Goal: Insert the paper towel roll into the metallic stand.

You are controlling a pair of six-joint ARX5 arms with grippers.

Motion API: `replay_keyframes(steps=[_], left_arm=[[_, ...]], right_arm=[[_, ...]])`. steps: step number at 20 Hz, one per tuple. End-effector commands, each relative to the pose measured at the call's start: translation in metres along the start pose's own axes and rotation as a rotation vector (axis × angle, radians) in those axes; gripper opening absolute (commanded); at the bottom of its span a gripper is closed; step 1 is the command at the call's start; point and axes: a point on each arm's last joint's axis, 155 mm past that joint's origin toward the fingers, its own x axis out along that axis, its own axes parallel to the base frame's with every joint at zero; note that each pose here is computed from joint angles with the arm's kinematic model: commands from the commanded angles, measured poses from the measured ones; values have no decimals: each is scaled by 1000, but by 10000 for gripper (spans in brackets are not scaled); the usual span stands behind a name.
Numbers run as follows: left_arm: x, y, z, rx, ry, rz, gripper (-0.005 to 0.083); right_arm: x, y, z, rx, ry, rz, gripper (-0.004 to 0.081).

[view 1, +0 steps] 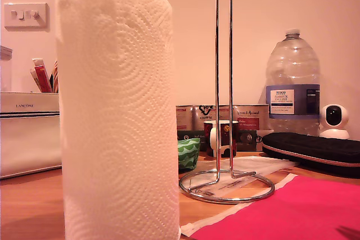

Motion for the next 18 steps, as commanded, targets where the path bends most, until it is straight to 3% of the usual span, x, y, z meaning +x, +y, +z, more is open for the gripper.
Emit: replay_keyframes(steps=[1, 7, 13, 16, 18], left_arm=[[2, -6, 31, 22, -130, -34, -21], [2, -7, 35, 33, -145, -37, -21], [-13, -25, 43, 229, -137, -109, -21], [-29, -44, 46, 321, -96, -202, -21], [-33, -58, 49, 337, -60, -277, 24]], right_arm=[[-4, 0, 50, -50, -200, -5, -12], [-4, 0, 51, -51, -204, -5, -12], [-4, 0, 51, -30, -203, -2, -12], [-3, 0, 51, -24, -201, -2, -12], [-1, -1, 51, -23, -196, -1, -12]])
